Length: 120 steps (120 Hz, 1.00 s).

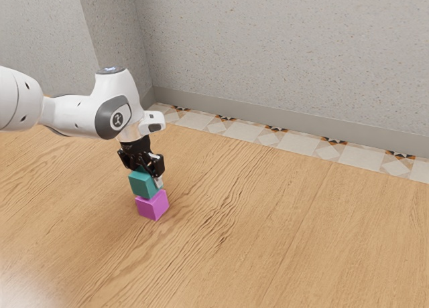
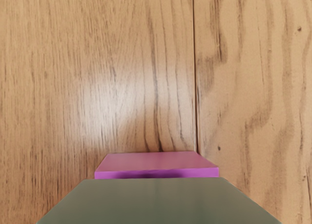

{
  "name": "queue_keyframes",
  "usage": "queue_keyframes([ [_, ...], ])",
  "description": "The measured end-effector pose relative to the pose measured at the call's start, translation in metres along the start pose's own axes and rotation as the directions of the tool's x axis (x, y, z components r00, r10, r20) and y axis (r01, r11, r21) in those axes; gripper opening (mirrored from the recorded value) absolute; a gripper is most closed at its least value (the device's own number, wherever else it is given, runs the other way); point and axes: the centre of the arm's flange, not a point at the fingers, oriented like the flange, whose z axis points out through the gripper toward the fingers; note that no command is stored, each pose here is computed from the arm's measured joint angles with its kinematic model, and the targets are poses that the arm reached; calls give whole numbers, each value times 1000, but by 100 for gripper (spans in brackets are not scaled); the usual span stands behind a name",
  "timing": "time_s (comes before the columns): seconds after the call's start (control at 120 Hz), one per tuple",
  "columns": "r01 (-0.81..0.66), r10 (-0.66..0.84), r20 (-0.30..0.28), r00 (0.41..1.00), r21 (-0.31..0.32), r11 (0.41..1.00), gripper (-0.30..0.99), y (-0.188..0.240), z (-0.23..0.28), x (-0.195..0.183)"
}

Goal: Pick up the blue block with one arm, and put the blue block on the pink block with one arm

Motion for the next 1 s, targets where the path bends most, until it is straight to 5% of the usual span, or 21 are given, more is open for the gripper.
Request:
queue_keyframes([
  [0.292, 2, -2, -1, 1000, 0, 1000, 38, 0, 0, -1],
  [0.783, -13, 13, -24, 1000, -4, 1000, 62, 1, -15, -1],
  [0.867, -24, 26, -102, 994, 14, 1000, 64, 7, -73, -5],
  [0.933, -41, 49, -243, 969, 36, 999, 65, 19, -197, -2],
  [1.0, -54, 63, -277, 959, 40, 998, 66, 30, -270, -8],
])
